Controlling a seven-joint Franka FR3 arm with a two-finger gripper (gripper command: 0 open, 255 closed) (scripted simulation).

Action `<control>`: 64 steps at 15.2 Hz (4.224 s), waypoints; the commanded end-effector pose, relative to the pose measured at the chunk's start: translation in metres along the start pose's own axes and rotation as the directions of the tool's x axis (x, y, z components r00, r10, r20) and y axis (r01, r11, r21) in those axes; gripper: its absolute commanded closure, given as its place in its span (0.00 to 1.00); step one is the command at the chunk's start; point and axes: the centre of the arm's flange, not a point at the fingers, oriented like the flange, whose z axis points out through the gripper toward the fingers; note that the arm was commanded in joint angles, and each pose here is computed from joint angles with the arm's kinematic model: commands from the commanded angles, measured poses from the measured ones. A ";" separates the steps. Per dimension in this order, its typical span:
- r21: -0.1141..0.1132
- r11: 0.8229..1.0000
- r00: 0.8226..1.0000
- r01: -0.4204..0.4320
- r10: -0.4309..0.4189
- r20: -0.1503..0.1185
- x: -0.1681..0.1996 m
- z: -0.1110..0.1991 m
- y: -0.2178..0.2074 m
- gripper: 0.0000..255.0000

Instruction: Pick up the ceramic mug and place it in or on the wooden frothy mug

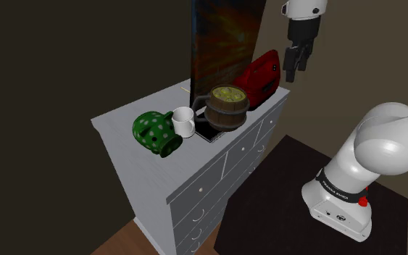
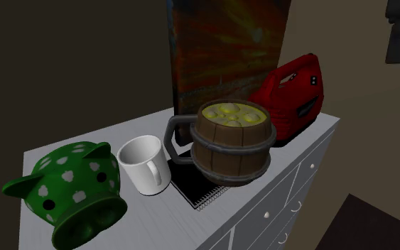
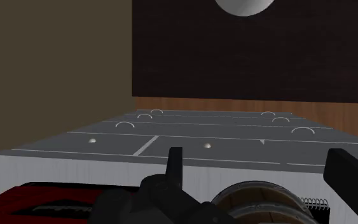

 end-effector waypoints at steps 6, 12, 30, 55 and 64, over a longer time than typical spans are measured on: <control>-0.006 0.998 0.997 0.062 -0.063 -0.039 0.051 0.019 -0.028 0.00; -0.016 0.991 0.987 0.136 -0.137 -0.085 0.110 0.040 -0.065 0.00; -0.065 0.935 0.910 0.349 -0.354 -0.216 0.274 0.088 -0.203 0.00; -0.069 0.930 0.904 0.360 -0.366 -0.223 0.290 0.134 -0.213 1.00; -0.069 0.931 0.904 0.360 -0.366 -0.222 0.284 0.093 -0.208 1.00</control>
